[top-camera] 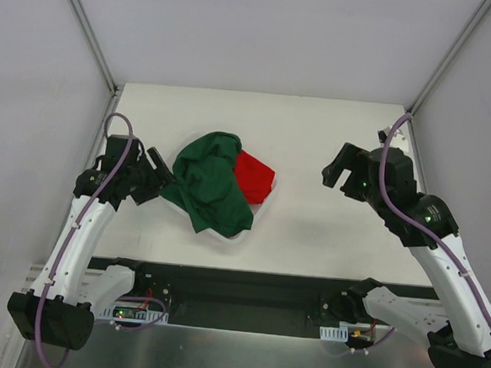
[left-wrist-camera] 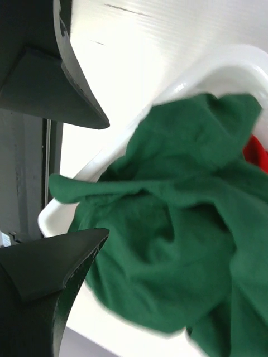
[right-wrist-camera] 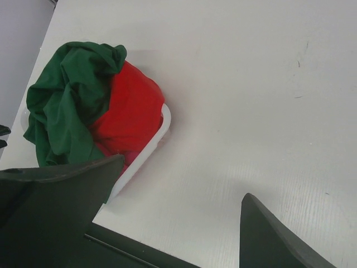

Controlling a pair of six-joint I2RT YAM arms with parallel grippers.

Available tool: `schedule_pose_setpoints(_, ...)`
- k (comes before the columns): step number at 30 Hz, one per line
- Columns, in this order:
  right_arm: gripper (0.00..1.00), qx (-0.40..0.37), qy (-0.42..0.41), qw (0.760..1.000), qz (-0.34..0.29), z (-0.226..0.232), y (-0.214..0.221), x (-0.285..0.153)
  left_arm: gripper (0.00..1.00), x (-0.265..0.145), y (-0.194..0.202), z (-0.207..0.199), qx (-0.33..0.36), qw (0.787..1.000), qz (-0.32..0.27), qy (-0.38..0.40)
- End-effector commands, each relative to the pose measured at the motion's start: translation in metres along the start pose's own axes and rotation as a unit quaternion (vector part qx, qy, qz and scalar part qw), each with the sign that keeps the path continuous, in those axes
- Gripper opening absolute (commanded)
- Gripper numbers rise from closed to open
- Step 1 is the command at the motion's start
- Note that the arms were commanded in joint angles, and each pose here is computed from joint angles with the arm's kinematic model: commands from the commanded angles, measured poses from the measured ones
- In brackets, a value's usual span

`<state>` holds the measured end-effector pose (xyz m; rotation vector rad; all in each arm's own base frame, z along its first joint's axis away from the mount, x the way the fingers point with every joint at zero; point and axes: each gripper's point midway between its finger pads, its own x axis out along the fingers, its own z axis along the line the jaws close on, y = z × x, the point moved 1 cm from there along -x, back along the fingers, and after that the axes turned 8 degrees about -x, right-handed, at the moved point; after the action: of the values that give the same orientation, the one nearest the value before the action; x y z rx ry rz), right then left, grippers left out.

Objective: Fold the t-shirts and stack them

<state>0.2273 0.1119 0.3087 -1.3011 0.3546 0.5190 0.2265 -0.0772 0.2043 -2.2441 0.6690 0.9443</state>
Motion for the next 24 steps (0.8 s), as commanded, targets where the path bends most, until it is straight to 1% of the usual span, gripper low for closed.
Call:
schedule_pose_setpoints(1, 0.96, -0.006, 0.017, 1.000, -0.015, -0.008, -0.009, -0.009, 0.64, 0.012, -0.004, 0.022, -0.052, 0.997, -0.039, -0.039)
schedule_pose_setpoints(3, 0.96, -0.011, 0.035, 0.999, -0.006, -0.015, -0.005, -0.010, 0.61, 0.017, -0.004, 0.028, -0.074, 0.995, -0.049, -0.043)
schedule_pose_setpoints(5, 0.96, -0.018, 0.063, 0.998, 0.001, -0.026, -0.003, -0.014, 0.58, 0.025, -0.004, 0.024, -0.093, 0.994, -0.051, -0.030)
schedule_pose_setpoints(7, 0.96, -0.023, 0.076, 0.997, 0.006, -0.030, -0.003, -0.016, 0.56, 0.033, -0.002, 0.028, -0.106, 0.992, -0.050, -0.038)
schedule_pose_setpoints(11, 0.96, -0.029, 0.086, 0.996, 0.001, -0.034, -0.012, -0.025, 0.55, 0.049, 0.007, 0.057, -0.134, 0.986, -0.059, -0.085)
schedule_pose_setpoints(14, 0.96, -0.030, 0.088, 0.996, -0.006, -0.034, -0.017, -0.027, 0.55, 0.057, 0.011, 0.065, -0.144, 0.983, -0.063, -0.091)
schedule_pose_setpoints(16, 0.96, -0.030, 0.090, 0.995, -0.008, -0.035, -0.018, -0.028, 0.55, 0.062, 0.009, 0.060, -0.150, 0.984, -0.063, -0.077)
schedule_pose_setpoints(23, 0.96, -0.031, 0.092, 0.995, -0.003, -0.034, -0.018, -0.027, 0.54, 0.078, 0.004, 0.053, -0.150, 0.984, -0.066, -0.075)
schedule_pose_setpoints(24, 0.96, -0.029, 0.093, 0.995, -0.004, -0.034, -0.019, -0.027, 0.50, 0.081, 0.005, 0.055, -0.150, 0.983, -0.062, -0.082)
